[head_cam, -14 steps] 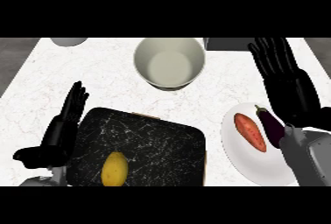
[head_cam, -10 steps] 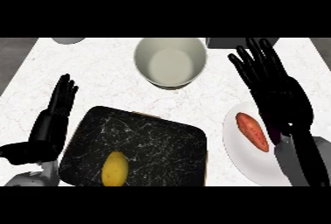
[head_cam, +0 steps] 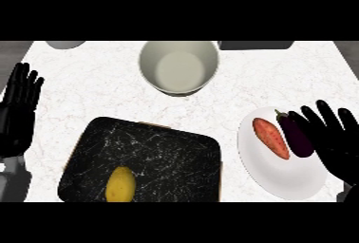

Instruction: Pick the sweet potato from the plate and place it in the bowl

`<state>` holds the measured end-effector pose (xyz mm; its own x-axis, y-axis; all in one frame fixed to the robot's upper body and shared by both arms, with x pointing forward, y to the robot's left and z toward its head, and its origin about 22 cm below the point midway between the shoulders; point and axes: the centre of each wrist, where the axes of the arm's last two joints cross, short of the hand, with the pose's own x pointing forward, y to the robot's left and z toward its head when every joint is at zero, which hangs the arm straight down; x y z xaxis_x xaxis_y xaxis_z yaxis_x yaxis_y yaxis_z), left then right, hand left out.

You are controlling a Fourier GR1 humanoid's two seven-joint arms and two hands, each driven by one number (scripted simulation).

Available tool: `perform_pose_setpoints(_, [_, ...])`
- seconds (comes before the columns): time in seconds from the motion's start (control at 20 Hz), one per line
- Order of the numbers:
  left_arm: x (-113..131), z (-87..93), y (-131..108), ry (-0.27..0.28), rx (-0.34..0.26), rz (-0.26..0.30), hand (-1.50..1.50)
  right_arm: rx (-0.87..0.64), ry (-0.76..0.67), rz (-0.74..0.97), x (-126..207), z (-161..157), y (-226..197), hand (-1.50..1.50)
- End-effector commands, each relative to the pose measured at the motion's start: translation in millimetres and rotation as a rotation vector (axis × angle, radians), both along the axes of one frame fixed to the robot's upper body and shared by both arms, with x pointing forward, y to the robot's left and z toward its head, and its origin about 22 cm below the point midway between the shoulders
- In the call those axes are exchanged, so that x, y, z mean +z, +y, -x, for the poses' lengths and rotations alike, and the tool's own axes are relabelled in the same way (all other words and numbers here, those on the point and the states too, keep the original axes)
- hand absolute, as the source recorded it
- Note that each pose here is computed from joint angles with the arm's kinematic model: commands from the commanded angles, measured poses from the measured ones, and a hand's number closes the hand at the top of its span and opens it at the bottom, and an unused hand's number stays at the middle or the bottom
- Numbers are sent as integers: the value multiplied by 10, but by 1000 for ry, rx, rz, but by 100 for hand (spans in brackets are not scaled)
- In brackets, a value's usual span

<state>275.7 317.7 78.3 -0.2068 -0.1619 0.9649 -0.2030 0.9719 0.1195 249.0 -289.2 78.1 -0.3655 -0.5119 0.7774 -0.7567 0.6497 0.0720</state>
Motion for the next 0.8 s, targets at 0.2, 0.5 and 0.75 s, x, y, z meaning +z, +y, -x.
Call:
perform_pose_setpoints(0.2, [-56,-69,119,4,-16,17,0,-64,-172,168,403,-36,-1103,-150])
perform_pose_setpoints(0.5, [-29,-131,12,-4,-47,14,0,-174,-190,451,1012,-124,-1602,-150])
perform_pose_setpoints(0.75, [-38,-159,25,2,-61,33,0,-105,-227,768,1420,-117,-1507,-150])
